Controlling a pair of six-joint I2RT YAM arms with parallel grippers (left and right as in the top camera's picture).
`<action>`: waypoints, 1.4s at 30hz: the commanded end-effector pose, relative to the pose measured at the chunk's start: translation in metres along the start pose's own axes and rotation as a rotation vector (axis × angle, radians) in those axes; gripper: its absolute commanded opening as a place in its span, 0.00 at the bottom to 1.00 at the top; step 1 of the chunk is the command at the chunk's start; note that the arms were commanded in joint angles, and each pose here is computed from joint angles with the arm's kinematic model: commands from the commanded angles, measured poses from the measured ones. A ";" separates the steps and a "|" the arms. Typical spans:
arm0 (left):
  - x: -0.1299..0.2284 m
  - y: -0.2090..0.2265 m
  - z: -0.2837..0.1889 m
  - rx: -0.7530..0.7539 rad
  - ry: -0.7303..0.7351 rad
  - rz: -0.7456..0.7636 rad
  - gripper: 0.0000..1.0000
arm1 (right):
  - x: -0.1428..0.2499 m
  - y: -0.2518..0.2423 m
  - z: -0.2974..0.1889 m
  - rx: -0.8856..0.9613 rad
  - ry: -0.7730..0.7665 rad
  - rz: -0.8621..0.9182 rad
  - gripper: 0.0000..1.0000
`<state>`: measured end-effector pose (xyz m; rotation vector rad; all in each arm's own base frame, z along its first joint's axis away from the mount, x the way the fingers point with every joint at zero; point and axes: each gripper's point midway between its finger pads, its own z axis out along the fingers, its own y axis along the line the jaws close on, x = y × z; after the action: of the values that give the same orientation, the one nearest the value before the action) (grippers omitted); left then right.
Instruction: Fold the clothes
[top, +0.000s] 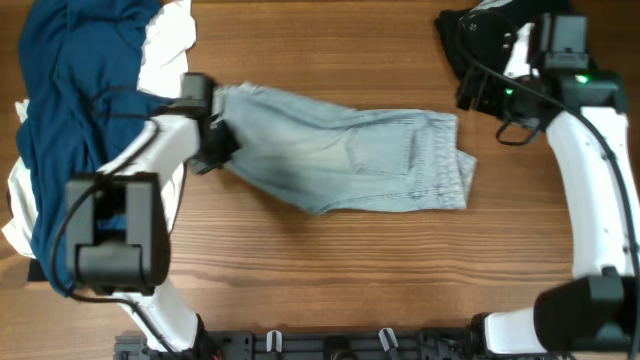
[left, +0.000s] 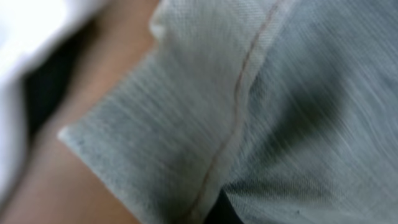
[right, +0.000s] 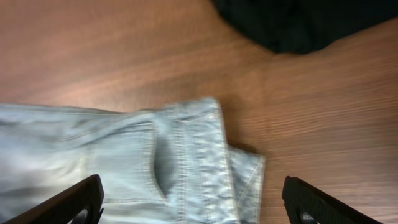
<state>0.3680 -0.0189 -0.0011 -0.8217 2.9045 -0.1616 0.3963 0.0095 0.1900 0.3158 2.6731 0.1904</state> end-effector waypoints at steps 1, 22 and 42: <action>0.058 0.061 0.011 -0.100 0.300 -0.193 0.04 | 0.020 0.025 0.050 -0.015 0.126 -0.044 0.93; 0.040 0.040 -0.075 -0.004 0.058 -0.019 0.70 | 0.036 0.055 0.175 -0.221 0.220 -0.315 0.77; 0.000 0.024 -0.172 0.138 -0.357 0.005 0.96 | 0.055 0.026 0.081 -0.149 0.336 -0.033 0.04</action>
<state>0.3284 0.0123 0.1630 -0.7461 2.5447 -0.2104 0.4027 0.0784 0.0381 0.0206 3.0285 0.5055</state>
